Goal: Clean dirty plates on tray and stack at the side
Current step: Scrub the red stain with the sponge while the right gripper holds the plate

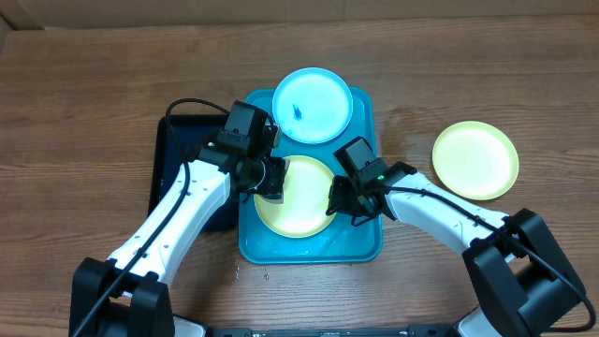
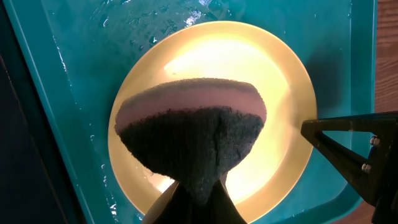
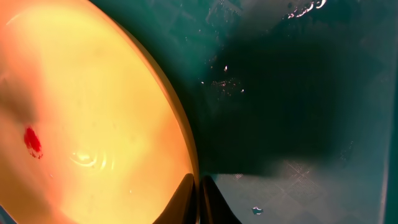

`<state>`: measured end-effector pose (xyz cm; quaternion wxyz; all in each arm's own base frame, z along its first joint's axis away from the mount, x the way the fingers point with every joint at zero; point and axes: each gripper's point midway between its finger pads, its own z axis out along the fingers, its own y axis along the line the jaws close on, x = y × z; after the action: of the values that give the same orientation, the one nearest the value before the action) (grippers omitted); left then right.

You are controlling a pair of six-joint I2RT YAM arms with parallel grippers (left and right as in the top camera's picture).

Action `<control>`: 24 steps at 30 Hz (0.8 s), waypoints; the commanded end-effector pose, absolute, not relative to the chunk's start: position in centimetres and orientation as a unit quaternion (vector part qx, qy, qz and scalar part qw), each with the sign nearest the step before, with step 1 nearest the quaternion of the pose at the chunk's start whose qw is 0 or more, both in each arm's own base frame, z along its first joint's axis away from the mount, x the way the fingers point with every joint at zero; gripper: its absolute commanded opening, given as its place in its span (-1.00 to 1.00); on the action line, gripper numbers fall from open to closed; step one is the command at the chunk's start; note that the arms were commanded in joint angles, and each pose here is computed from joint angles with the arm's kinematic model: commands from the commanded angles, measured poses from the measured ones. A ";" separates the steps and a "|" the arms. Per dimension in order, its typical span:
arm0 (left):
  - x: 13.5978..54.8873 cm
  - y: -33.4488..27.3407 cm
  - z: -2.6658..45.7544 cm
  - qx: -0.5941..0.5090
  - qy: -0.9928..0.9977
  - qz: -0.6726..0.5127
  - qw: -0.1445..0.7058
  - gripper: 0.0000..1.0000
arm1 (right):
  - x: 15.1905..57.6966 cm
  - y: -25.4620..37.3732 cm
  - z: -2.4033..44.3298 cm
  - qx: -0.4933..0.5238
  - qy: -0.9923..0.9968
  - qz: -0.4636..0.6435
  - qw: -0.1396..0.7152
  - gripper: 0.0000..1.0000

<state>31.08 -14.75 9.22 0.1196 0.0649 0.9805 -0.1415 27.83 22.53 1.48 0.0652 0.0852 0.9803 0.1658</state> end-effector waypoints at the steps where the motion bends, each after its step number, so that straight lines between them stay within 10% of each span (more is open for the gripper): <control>1: 30.6 -14.8 8.4 0.059 0.982 -0.139 0.110 -0.92 | 27.9 22.6 1.2 0.083 0.981 0.163 0.065 -0.92; 24: 30.5 -14.0 2.2 0.033 0.990 -0.111 0.085 -0.92 | 27.9 22.6 1.2 0.083 0.981 0.163 0.065 -0.92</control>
<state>30.88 -14.00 3.83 0.1047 0.0382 0.9863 -0.1212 27.85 22.55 1.47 0.0654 0.0851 0.9802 0.1662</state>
